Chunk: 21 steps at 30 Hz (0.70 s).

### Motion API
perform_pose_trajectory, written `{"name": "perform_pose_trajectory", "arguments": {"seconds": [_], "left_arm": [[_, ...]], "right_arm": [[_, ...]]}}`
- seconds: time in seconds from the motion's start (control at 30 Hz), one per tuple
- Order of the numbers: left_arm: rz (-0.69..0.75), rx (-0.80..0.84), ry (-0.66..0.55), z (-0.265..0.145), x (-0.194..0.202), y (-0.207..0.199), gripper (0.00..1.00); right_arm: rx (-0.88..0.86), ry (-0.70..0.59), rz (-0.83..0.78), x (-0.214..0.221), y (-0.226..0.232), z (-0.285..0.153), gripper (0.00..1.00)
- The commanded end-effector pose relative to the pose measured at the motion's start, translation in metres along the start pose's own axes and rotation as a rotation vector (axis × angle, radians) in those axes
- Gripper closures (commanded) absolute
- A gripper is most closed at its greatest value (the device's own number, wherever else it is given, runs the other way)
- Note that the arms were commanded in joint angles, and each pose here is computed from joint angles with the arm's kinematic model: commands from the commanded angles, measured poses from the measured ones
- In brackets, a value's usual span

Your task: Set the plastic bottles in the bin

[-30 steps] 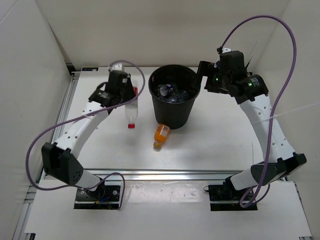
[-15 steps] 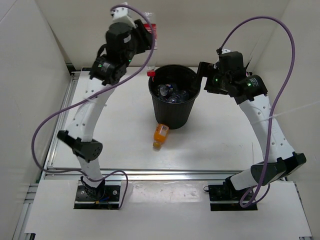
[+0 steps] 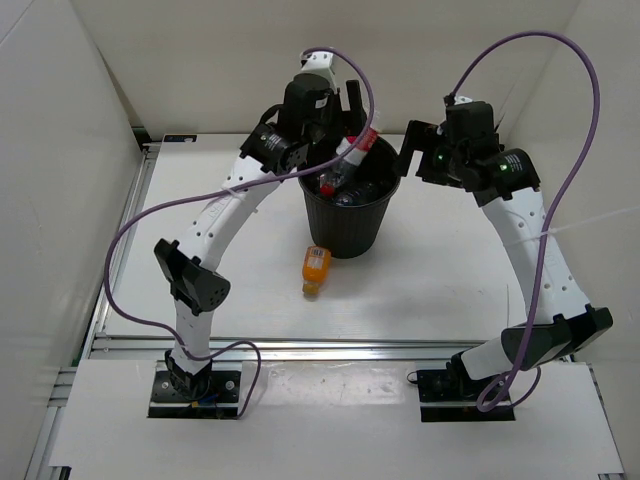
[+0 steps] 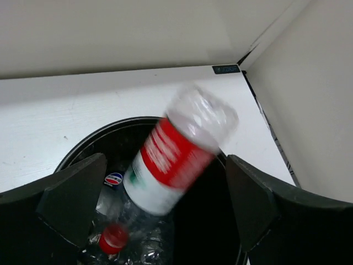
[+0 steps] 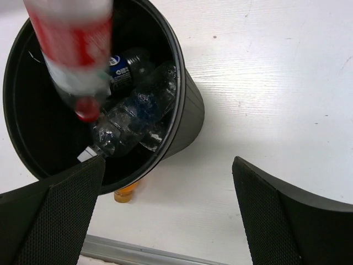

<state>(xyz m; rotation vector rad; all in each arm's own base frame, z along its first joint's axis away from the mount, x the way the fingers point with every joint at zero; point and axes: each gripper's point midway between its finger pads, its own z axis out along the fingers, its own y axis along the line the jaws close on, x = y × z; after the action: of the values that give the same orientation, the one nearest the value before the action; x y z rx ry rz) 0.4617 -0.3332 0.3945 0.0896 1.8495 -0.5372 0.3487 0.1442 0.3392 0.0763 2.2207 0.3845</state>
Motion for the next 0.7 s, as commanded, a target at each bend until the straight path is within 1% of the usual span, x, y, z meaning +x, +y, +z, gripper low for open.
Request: {"name": "perform_pose_trajectory", "arguments": {"seconds": [0.0, 0.03, 0.1, 0.13, 0.17, 0.2, 0.23, 0.27, 0.3, 0.33, 0.37, 0.4, 0.47, 0.5, 0.53, 0.6, 0.63, 0.67], "left_arm": [[-0.008, 0.018, -0.203, -0.061, -0.083, -0.007, 0.0], [-0.023, -0.02, -0.252, -0.084, -0.101, 0.002, 0.0], [-0.009, -0.104, -0.26, -0.1, -0.099, 0.022, 0.0], [-0.031, -0.144, -0.32, -0.137, -0.119, 0.039, 0.0], [-0.054, -0.237, -0.341, -0.151, -0.119, 0.064, 0.0], [-0.044, -0.317, -0.274, -0.145, -0.085, 0.09, 0.0], [-0.112, -0.367, -0.336, -0.185, -0.095, 0.114, 0.0], [-0.125, -0.432, -0.334, -0.196, -0.082, 0.135, 0.0], [-0.096, -0.492, -0.248, -0.189, -0.038, 0.159, 0.0], [-0.124, -0.52, -0.237, -0.197, -0.026, 0.171, 0.0], [-0.15, -0.556, -0.244, -0.218, -0.021, 0.187, 0.0], [-0.127, -0.605, -0.144, -0.22, 0.015, 0.204, 0.0], [-0.178, -0.682, -0.086, -0.235, 0.042, 0.225, 0.0], [-0.165, -0.754, 0.026, -0.243, 0.077, 0.241, 0.0], [-0.219, -0.805, 0.034, -0.25, 0.088, 0.25, 0.0], [-0.238, -0.878, 0.088, -0.261, 0.11, 0.269, 0.0], [-0.239, -0.919, 0.136, -0.269, 0.128, 0.278, 0.0], [-0.272, -0.971, 0.149, -0.276, 0.143, 0.29, 0.0]], "right_arm": [[0.013, -0.027, -0.013, -0.003, -0.006, -0.004, 0.0], [0.027, -0.011, 0.005, 0.002, -0.011, 0.0, 0.0], [0.025, -0.001, 0.073, 0.01, -0.013, -0.004, 0.0], [0.031, 0.015, 0.124, 0.016, -0.02, -0.004, 0.0], [0.049, 0.085, 0.179, 0.041, -0.029, 0.006, 0.0], [0.03, 0.085, 0.281, 0.048, -0.029, -0.001, 0.0], [-0.022, 0.09, 0.351, 0.051, -0.028, 0.0, 0.0], [-0.066, 0.069, 0.399, 0.055, -0.027, -0.01, 0.0], [-0.064, 0.132, 0.455, 0.084, -0.036, 0.002, 0.0], [-0.08, 0.127, 0.531, 0.086, -0.042, 0.002, 0.0], [-0.142, 0.095, 0.528, 0.08, -0.036, 0.0, 0.0], [-0.204, 0.137, 0.528, 0.088, -0.026, -0.001, 0.0], [-0.242, 0.145, 0.485, 0.091, -0.016, 0.0, 0.0], [-0.278, 0.165, 0.453, 0.097, -0.001, -0.002, 0.0], [-0.291, 0.189, 0.427, 0.102, 0.006, 0.003, 0.0], [-0.315, 0.203, 0.345, 0.109, 0.025, 0.006, 0.0], [-0.294, 0.227, 0.333, 0.115, 0.028, 0.011, 0.0], [-0.264, 0.238, 0.314, 0.124, 0.034, 0.018, 0.0]]}}
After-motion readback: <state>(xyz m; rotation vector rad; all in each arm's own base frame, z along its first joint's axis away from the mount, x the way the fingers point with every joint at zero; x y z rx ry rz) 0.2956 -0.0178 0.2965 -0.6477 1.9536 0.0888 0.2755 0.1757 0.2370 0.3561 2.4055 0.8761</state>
